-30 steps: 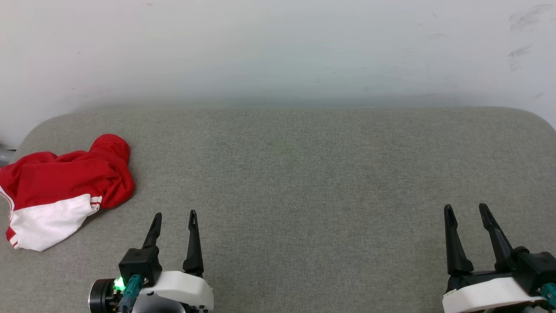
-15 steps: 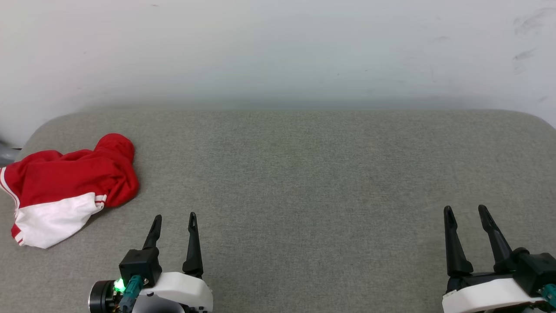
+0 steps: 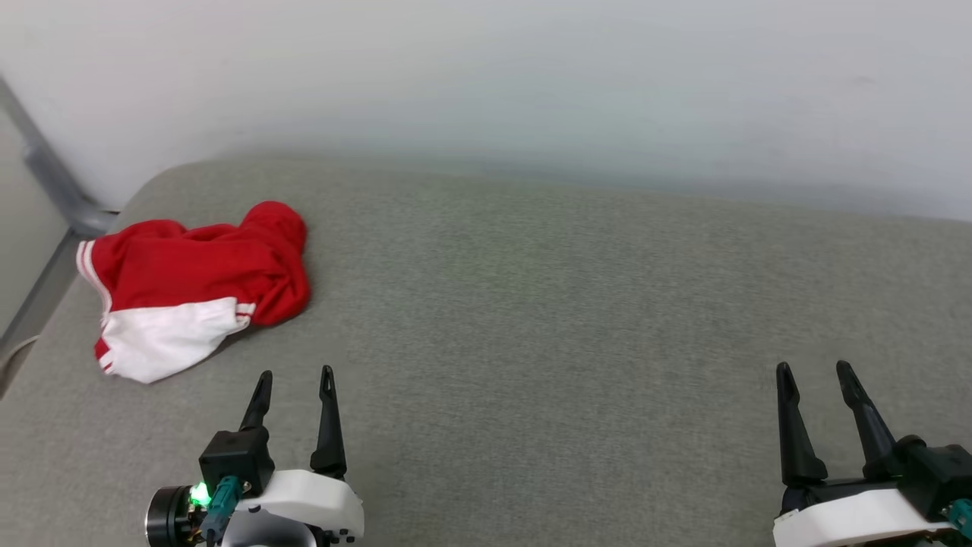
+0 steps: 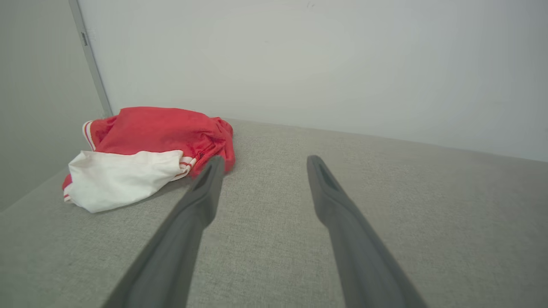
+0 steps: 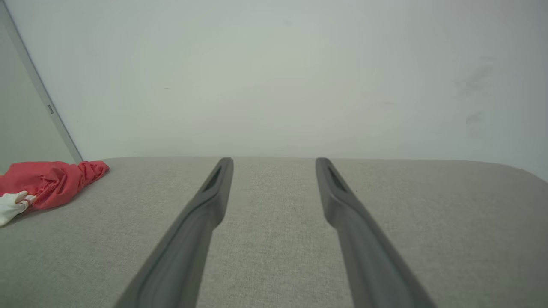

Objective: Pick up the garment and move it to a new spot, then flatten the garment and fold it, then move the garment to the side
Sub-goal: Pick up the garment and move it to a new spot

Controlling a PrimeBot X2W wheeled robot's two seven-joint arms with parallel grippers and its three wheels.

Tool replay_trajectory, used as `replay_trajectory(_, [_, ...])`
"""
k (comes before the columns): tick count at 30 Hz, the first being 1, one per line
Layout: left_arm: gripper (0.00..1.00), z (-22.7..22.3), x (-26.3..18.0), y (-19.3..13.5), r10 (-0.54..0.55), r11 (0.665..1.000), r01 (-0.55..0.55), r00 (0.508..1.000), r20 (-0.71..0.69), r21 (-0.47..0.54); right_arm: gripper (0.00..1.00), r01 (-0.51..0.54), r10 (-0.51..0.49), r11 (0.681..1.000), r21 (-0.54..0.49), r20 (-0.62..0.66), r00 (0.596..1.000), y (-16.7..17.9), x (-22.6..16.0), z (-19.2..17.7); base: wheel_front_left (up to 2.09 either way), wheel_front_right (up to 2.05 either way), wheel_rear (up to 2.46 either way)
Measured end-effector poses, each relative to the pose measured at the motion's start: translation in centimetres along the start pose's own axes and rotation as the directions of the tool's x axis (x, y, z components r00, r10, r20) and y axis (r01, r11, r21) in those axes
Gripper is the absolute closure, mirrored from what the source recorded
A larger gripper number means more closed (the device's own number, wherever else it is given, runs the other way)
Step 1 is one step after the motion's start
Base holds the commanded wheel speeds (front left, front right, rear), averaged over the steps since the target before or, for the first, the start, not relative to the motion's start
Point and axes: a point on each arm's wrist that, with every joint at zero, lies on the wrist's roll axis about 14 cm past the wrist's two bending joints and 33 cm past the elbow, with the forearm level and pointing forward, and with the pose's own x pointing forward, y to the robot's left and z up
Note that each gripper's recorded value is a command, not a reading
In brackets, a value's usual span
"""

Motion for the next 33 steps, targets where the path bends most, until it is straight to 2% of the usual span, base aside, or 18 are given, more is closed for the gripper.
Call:
replay_trajectory(9, [0.0, 0.4, -1.7, 4.3, 0.123, 0.992, -0.123, 0.992, 0.008, 0.02, 0.0, -0.107, 0.108, 0.994, 0.023, -0.022, 0.994, 3.5, 2.0, -1.1, 0.0, 0.0, 0.0])
replay_trajectory(19, [0.0, 0.8, -4.1, 8.5, 0.258, 0.966, -0.258, 0.966, 0.012, 0.031, 0.0, -0.225, 0.227, 0.973, 0.052, -0.045, 0.973, 7.7, 3.9, -2.5, 0.0, 0.0, 0.0])
replay_trajectory(33, [0.0, 1.2, -7.1, 12.2, 0.38, 0.924, -0.38, 0.925, 0.016, 0.036, 0.0, -0.334, 0.338, 0.94, 0.073, -0.059, 0.939, 11.8, 4.9, -3.5, 0.0, 0.0, 0.0])
